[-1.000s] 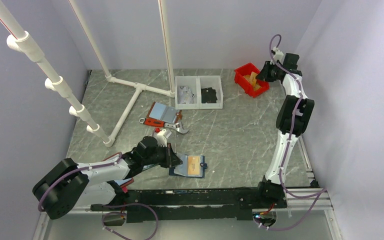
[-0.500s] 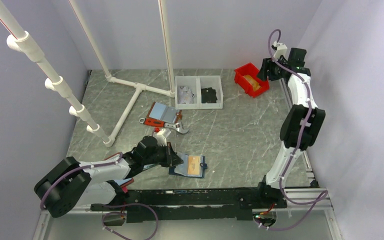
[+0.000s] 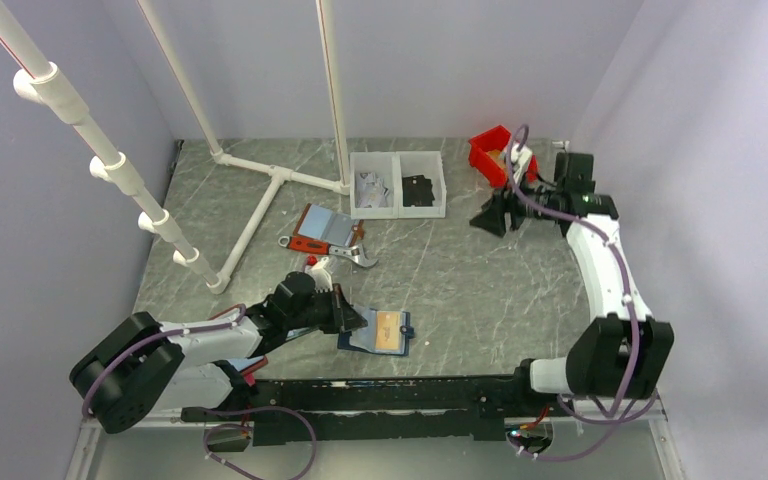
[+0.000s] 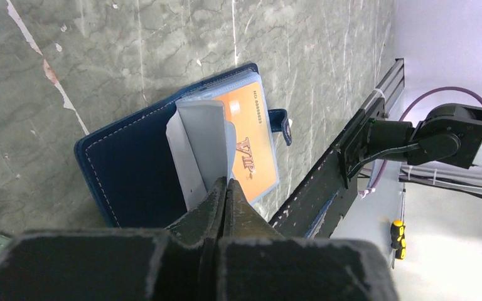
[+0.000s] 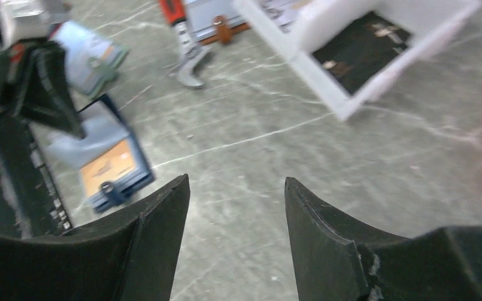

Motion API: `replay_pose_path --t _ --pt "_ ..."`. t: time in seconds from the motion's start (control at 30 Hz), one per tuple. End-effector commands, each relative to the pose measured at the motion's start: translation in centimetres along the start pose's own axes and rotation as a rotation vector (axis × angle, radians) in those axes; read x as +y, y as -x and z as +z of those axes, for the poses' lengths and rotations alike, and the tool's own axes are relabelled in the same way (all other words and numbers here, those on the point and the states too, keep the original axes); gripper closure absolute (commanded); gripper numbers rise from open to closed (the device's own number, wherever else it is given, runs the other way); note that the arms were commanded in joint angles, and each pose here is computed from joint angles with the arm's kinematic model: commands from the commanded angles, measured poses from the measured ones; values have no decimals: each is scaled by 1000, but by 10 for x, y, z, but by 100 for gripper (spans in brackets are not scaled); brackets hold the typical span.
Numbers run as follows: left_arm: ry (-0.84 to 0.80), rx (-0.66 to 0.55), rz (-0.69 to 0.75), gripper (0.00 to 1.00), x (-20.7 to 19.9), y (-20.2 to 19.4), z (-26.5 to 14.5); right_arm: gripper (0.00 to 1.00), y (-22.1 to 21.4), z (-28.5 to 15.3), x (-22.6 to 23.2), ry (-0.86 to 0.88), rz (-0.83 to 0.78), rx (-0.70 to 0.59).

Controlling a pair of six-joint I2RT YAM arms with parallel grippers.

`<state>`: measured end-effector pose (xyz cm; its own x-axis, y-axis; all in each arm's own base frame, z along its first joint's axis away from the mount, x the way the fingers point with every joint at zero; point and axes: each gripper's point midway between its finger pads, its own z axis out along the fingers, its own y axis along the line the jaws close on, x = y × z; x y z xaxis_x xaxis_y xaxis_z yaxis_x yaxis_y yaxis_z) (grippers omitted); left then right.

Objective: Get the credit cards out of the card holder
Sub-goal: Remove the credit card from the card holder.

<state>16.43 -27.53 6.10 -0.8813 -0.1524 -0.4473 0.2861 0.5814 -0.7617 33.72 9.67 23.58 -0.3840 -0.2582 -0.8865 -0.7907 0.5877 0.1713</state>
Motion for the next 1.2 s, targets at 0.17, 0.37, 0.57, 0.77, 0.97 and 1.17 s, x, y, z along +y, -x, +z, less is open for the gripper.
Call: replay_pose_path --t 0.17,0.37,0.57,0.77,0.97,1.17 --pt "10 -79 -27 100 -6 13 -14 41 -37 -2 84 195 -64 -146" --pt "18 -130 -33 100 -7 19 -24 41 -37 0 93 223 -66 -155" --pt "26 -138 -5 100 -6 20 -28 42 -51 23 110 287 -101 -81" --pt "19 -123 11 100 -7 21 -21 42 -65 37 130 371 -172 -29" --pt "2 -98 23 100 -11 21 -12 42 -73 45 142 420 -224 0" --pt "-21 -88 20 100 -15 23 -5 42 -79 48 143 424 -247 19"
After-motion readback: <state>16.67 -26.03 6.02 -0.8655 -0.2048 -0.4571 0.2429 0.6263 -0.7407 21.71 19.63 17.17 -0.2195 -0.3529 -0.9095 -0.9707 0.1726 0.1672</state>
